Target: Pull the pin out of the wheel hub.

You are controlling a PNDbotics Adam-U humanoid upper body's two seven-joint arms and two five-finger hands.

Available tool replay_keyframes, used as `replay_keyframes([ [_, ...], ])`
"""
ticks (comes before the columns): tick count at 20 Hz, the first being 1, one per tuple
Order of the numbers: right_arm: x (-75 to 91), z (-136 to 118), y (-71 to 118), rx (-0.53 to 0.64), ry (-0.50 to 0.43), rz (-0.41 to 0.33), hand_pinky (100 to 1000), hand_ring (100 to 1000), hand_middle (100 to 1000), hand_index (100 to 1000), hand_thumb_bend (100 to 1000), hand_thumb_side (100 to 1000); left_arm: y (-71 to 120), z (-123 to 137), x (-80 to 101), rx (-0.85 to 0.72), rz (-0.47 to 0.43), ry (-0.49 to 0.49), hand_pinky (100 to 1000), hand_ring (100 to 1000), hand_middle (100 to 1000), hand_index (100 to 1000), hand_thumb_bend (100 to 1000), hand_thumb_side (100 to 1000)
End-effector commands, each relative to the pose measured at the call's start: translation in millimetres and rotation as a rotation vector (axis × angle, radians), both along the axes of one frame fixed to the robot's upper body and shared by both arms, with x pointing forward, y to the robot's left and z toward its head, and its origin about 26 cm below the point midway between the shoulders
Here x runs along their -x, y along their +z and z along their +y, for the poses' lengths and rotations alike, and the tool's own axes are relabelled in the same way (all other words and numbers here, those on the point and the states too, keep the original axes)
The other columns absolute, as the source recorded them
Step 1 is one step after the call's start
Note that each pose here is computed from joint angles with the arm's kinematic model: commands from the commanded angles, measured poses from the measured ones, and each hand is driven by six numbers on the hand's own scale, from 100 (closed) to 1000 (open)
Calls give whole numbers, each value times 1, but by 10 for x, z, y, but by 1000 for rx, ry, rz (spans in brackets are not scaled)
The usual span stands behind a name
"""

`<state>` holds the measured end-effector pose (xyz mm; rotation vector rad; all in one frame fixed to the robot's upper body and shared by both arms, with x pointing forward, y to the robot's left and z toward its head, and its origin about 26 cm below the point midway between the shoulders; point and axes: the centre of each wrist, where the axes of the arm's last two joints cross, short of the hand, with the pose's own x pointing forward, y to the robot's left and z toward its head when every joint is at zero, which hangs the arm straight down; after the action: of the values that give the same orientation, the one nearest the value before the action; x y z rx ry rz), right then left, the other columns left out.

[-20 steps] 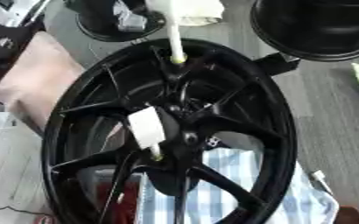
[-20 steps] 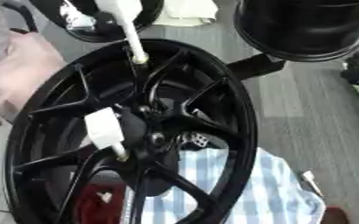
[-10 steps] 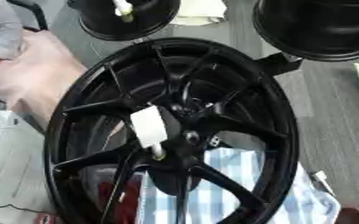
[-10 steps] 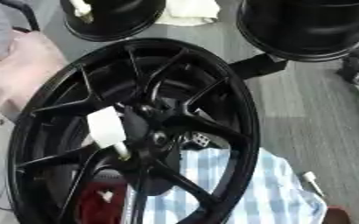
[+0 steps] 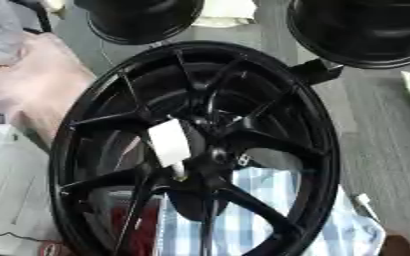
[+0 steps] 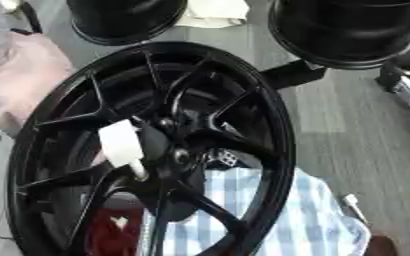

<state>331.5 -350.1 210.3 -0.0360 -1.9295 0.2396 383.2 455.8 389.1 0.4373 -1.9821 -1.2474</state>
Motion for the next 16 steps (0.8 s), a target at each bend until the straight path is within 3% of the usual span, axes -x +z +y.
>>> replay_keyframes([
  [1, 20, -33, 135, 20, -9, -36, 874, 732, 726, 705, 327, 252, 118, 375, 280, -122, -50, -16, 641, 514, 310, 396, 100, 290],
  [8, 21, -25, 137, 8, -11, -44, 874, 733, 726, 705, 327, 250, -217, 755, 430, -67, 21, 89, 645, 522, 320, 409, 100, 283],
  [10, 22, -27, 137, 5, -14, -46, 874, 733, 726, 705, 327, 250, -276, 807, 449, -73, 43, 112, 673, 571, 403, 491, 100, 271],
  [12, 22, -24, 137, 3, -13, -47, 874, 733, 727, 705, 327, 250, -323, 838, 458, -81, 62, 129, 740, 687, 577, 706, 100, 257],
  [13, 22, -22, 136, 2, -13, -47, 875, 733, 727, 705, 328, 250, -343, 843, 458, -90, 75, 130, 786, 767, 708, 860, 100, 312],
  [14, 21, -20, 135, 2, -12, -46, 875, 733, 727, 705, 328, 250, -357, 843, 456, -106, 90, 128, 819, 822, 785, 923, 100, 492],
  [16, 22, -17, 135, 1, -11, -46, 875, 733, 727, 706, 328, 250, -358, 841, 460, -137, 102, 124, 845, 857, 830, 943, 100, 704],
])
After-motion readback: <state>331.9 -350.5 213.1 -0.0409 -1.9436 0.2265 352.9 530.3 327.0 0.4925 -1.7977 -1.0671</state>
